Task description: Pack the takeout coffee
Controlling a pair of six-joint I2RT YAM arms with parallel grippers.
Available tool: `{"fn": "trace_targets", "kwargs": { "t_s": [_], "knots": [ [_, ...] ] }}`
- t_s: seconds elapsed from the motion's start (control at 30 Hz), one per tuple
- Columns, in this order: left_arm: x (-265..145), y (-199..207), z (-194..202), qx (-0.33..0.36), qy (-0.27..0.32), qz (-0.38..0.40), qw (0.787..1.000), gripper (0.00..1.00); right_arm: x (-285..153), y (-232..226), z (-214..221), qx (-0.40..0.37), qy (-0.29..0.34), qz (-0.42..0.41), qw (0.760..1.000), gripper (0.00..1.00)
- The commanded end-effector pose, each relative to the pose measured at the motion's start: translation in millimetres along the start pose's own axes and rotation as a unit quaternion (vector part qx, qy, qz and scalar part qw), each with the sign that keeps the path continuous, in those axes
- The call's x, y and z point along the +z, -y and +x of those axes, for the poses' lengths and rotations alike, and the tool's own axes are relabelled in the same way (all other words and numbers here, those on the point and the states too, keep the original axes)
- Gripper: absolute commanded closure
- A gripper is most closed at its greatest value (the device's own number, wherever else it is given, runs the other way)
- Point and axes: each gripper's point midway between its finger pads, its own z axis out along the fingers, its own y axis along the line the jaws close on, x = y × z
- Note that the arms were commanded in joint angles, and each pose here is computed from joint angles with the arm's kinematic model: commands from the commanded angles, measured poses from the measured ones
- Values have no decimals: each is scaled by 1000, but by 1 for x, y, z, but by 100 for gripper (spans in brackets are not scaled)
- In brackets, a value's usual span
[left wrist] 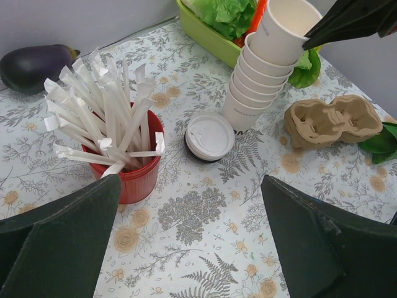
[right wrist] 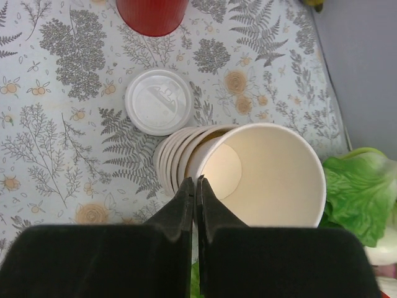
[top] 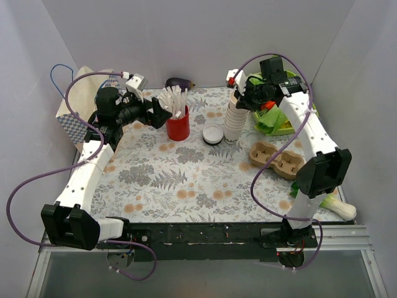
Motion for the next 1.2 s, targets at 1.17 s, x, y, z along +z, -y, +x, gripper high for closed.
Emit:
{"fn": "trace_targets", "kwargs": {
  "t_s": [1.17],
  "knots": [
    [-4,25,-126,46,170,-166,970,2,80,-268,-59,-224,122,-251,934,99]
  ]
}}
